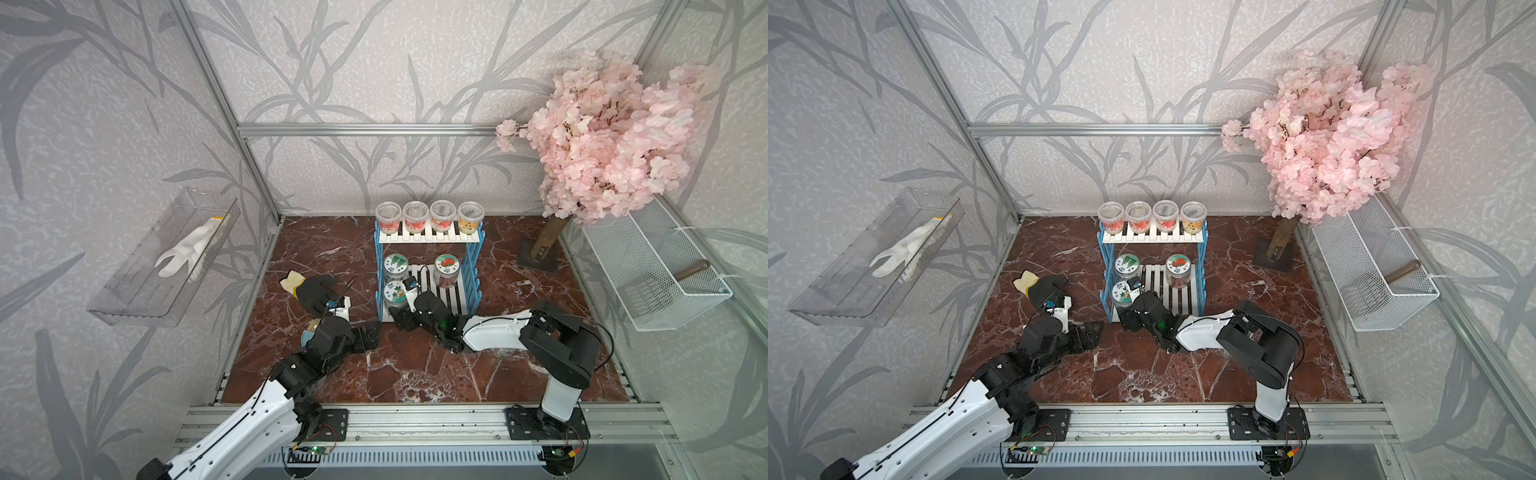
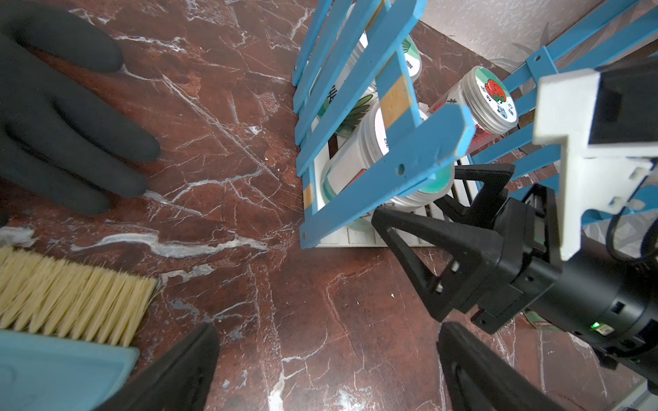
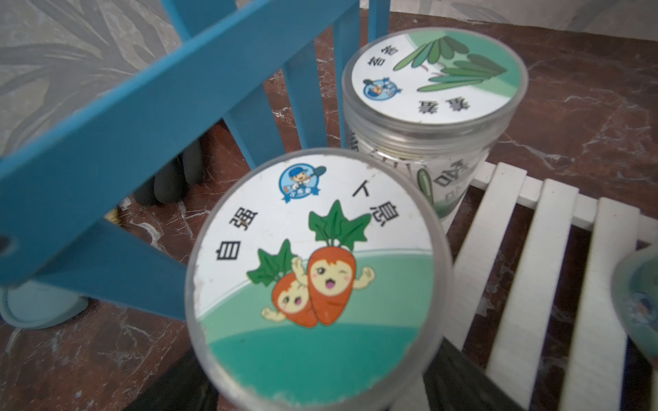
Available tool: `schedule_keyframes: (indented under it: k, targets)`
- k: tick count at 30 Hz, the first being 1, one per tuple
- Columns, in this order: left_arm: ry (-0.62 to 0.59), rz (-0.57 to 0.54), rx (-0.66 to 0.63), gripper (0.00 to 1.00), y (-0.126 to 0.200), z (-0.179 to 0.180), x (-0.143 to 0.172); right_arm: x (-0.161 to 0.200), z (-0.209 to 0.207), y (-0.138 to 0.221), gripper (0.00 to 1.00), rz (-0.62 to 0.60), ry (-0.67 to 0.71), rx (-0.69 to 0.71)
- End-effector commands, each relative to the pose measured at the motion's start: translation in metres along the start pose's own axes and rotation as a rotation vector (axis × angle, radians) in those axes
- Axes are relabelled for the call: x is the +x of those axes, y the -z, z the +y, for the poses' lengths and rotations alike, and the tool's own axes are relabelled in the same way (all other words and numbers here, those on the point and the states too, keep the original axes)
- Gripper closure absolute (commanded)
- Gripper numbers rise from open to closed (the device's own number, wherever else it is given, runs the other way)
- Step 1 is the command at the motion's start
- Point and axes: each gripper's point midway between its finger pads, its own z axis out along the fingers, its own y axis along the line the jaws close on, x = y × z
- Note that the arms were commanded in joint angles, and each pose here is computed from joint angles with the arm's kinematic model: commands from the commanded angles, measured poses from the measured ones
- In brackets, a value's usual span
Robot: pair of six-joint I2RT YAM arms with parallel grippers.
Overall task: Place the seed container on the shelf
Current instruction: Place the seed jar on the shelf.
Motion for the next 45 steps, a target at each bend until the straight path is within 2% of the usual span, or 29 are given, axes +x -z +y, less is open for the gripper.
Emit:
schedule_keyframes:
  k: [1,18,35,41,45]
  targets:
    - [0.002,-0.022,0.021,0.0,0.002,-0.007,-0.009,-0.012,0.007,0.005,0.12,-0.039,-0.017,-0.035]
    - [-0.013,-0.002,0.059,0.0,-0.001,-0.015,-0.007,-0.008,0.004,0.004,0.13,-0.032,-0.015,-0.021]
    - [-0.017,-0.064,0.108,0.0,-0.001,-0.021,-0.014,-0.003,0.001,0.005,0.12,-0.015,-0.005,-0.009]
    - [-0.024,-0.058,0.121,0.0,0.001,-0.024,-0.014,0.001,0.001,0.01,0.09,-0.008,-0.01,-0.02]
    - [-0.029,-0.053,0.151,0.0,0.004,-0.031,-0.016,0.011,0.006,0.023,0.05,0.027,0.037,-0.073]
